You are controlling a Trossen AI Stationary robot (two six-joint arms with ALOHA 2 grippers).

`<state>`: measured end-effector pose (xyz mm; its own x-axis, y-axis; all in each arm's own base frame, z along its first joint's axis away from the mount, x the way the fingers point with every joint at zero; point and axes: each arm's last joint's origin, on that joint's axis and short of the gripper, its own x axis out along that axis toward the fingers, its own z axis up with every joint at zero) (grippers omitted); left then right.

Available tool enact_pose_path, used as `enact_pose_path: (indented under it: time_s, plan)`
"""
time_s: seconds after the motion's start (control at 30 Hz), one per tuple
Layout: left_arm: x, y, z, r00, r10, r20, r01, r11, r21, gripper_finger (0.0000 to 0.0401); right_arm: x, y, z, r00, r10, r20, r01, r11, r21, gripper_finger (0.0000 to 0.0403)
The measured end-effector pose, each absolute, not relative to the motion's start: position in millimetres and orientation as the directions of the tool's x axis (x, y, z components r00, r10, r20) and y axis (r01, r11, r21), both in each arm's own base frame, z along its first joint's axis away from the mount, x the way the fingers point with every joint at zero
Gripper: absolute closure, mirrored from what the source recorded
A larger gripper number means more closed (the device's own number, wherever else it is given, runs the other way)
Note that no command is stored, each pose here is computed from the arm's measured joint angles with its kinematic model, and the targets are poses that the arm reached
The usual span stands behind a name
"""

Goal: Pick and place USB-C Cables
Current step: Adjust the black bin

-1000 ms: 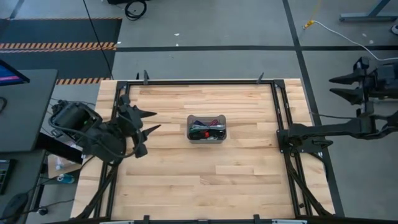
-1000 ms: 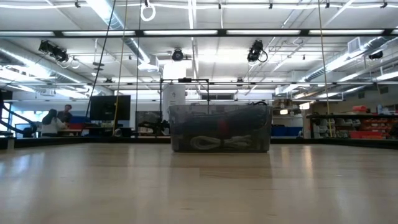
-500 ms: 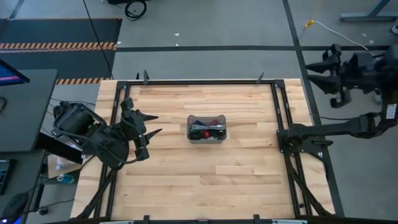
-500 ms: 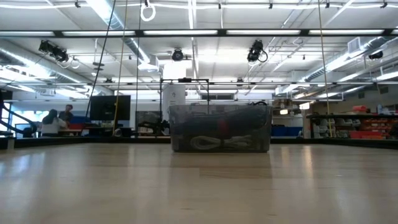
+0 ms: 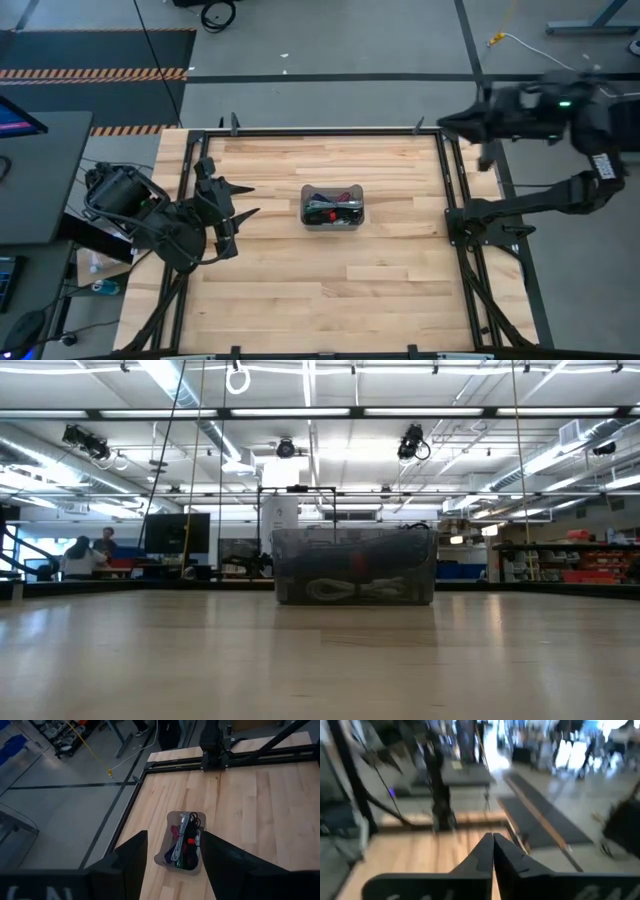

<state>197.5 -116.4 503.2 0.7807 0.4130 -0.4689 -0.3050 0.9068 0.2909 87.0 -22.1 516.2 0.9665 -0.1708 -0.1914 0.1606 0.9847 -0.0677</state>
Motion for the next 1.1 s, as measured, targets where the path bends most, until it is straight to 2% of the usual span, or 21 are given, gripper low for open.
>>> enact_pose_path:
  time_s: [0.27, 0.4, 0.73, 1.1]
  plan:
    - [197.5, -116.4, 503.2, 0.781, 0.413, -0.469, -0.304, 0.907, 0.292, 0.0213, 153.9, -49.5, 476.8, 0.776, -0.289, -0.561, 0.274, 0.955, -0.113, 0.0399]
    - [197.4, -116.4, 503.2, 0.781, 0.412, -0.469, -0.304, 0.907, 0.291, 0.0213, 194.1, -68.4, 460.4, 0.720, -0.300, -0.626, 0.293, 0.949, -0.119, 0.0393]
    - [197.0, -117.4, 502.5, 0.783, 0.364, -0.504, -0.262, 0.928, 0.264, 0.0213, 283.6, -104.5, 398.4, 0.619, -0.109, -0.778, 0.181, 0.984, 0.006, 0.0305]
    - [196.6, -117.3, 502.6, 0.783, 0.355, -0.510, -0.254, 0.932, 0.259, 0.0213, 337.9, -113.1, 335.0, 0.465, -0.021, -0.885, 0.106, 0.994, 0.032, 0.0220]
